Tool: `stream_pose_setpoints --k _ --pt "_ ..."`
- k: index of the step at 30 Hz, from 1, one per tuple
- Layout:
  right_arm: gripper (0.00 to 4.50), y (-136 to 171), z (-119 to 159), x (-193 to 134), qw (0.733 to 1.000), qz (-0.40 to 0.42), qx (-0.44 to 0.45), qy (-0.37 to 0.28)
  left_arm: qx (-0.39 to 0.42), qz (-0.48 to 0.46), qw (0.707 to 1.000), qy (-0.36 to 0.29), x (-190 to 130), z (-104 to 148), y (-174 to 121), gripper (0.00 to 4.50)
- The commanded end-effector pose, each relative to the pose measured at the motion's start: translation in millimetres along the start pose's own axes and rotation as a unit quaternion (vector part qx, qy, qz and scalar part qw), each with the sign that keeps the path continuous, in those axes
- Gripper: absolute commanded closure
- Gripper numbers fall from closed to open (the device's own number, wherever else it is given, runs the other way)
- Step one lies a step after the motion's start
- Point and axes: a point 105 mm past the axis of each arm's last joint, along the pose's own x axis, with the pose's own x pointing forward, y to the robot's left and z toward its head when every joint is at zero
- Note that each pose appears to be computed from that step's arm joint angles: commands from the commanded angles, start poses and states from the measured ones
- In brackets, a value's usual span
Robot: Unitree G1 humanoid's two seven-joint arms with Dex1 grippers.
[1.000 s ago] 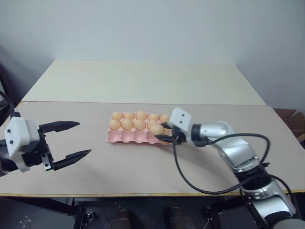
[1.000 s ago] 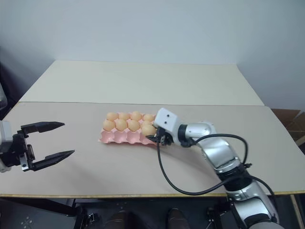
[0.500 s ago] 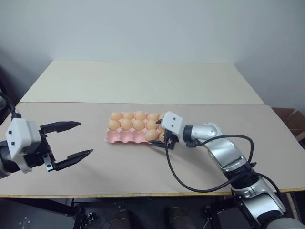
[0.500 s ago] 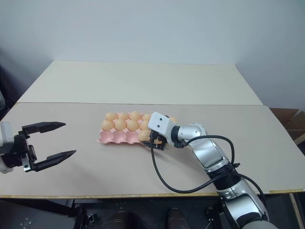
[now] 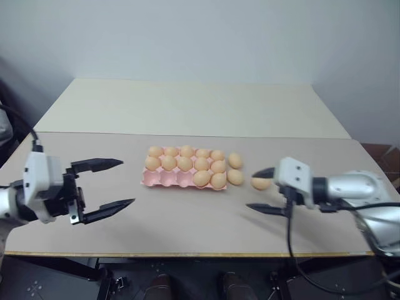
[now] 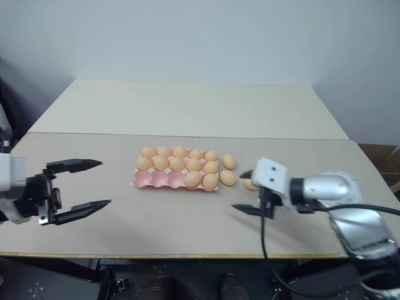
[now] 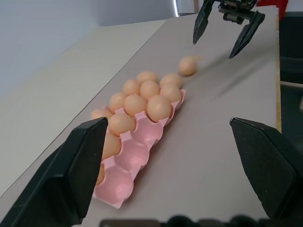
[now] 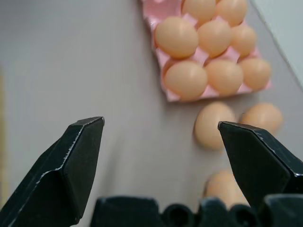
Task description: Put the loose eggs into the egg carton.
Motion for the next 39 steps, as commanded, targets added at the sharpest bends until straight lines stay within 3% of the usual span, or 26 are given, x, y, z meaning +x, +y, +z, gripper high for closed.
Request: stream_pose_setpoints --k 1,13,20,26,38,39 --pt "0.03 0.8 8.5 -21.2 1.000 -0.001 -0.015 -0.002 0.000 -0.029 0.999 -0.020 4.0 6.9 -2.8 0.00" --pt "0.03 -8.6 -6.4 -28.9 0.998 -0.051 0.010 0.030 -0.013 -0.068 0.997 -0.035 9.5 5.8 -4.0 0.00" --pt "0.03 -57.2 -17.2 8.2 0.990 -0.140 0.032 0.008 -0.009 -0.065 0.997 -0.029 10.7 4.7 -3.6 0.00" --pt "0.03 -75.2 -32.2 33.9 0.992 -0.121 0.037 0.024 -0.005 -0.061 0.998 -0.022 10.0 5.6 -3.7 0.00" --pt "0.03 -79.0 -57.4 50.6 0.992 -0.099 0.065 0.040 -0.003 -0.046 0.999 -0.012 6.2 5.5 -5.8 0.00" --pt "0.19 -79.1 -58.4 51.4 0.992 -0.098 0.067 0.039 -0.002 -0.045 0.999 -0.011 6.3 5.2 -5.7 0.00"
